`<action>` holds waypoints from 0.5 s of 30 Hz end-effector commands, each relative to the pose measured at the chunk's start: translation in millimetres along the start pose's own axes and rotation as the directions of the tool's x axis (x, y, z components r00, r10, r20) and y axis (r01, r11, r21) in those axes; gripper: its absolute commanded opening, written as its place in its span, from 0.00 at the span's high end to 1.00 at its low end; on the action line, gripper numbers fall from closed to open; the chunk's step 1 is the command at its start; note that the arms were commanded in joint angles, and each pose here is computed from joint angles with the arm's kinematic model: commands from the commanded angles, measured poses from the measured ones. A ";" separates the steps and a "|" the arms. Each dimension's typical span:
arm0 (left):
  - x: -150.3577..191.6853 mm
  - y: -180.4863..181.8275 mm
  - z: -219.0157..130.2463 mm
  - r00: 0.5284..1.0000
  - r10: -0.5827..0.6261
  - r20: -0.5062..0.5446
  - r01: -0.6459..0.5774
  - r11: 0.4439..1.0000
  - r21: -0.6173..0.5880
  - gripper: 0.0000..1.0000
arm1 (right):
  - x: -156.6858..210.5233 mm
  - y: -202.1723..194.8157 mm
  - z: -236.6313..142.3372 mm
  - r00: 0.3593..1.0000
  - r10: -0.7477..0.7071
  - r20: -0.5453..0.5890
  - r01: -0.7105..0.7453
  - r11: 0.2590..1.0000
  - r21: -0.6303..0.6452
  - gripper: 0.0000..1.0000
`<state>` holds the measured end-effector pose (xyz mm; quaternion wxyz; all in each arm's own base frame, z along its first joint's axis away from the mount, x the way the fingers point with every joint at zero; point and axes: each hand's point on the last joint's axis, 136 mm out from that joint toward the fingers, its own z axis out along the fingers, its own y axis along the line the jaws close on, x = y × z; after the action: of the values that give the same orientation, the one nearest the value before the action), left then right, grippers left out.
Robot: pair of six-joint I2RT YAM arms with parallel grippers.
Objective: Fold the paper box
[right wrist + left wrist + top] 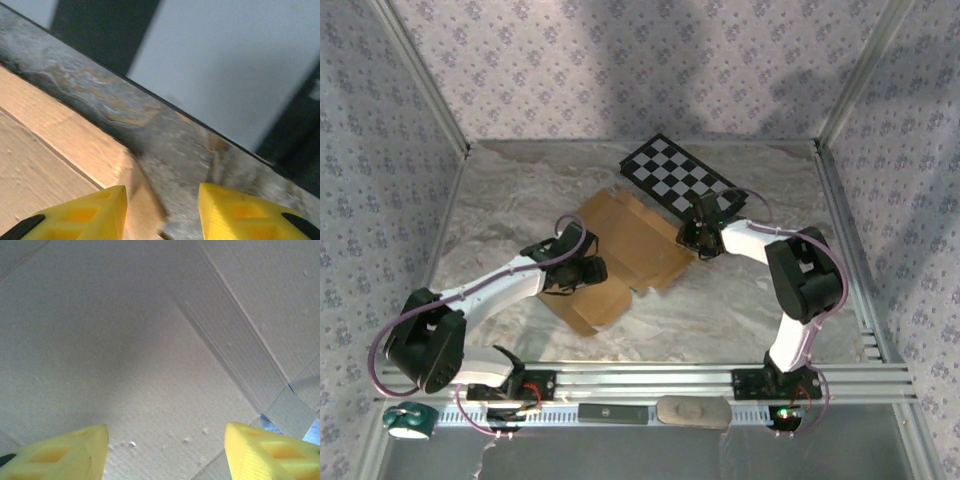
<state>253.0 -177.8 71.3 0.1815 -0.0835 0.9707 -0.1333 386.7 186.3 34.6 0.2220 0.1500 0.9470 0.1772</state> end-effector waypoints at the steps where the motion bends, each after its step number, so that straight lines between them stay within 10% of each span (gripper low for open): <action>1: -8.9 -0.3 -7.6 1.000 0.001 0.020 -0.002 1.000 0.010 0.37 | -14.2 24.8 -0.8 0.999 -0.041 0.036 0.043 0.997 -0.069 0.56; 5: -11.4 5.3 -9.3 1.000 -0.014 0.022 0.014 1.000 0.009 0.37 | -16.8 35.2 2.7 0.998 -0.047 0.030 0.049 0.994 -0.099 0.62; 10: -16.9 17.8 -13.0 0.997 -0.069 0.026 0.068 0.997 0.020 0.37 | -17.9 43.0 -7.2 0.992 -0.109 0.057 0.113 0.992 -0.064 0.98; 15: -25.3 30.5 -11.8 0.989 -0.149 0.019 0.148 0.987 0.067 0.38 | -24.6 62.9 -57.9 0.950 -0.225 0.218 0.232 0.973 -0.009 1.00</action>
<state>269.6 -141.7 80.6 0.1934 -0.1486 0.9578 -0.1521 397.7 221.0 74.3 0.2847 0.0802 0.9389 0.1759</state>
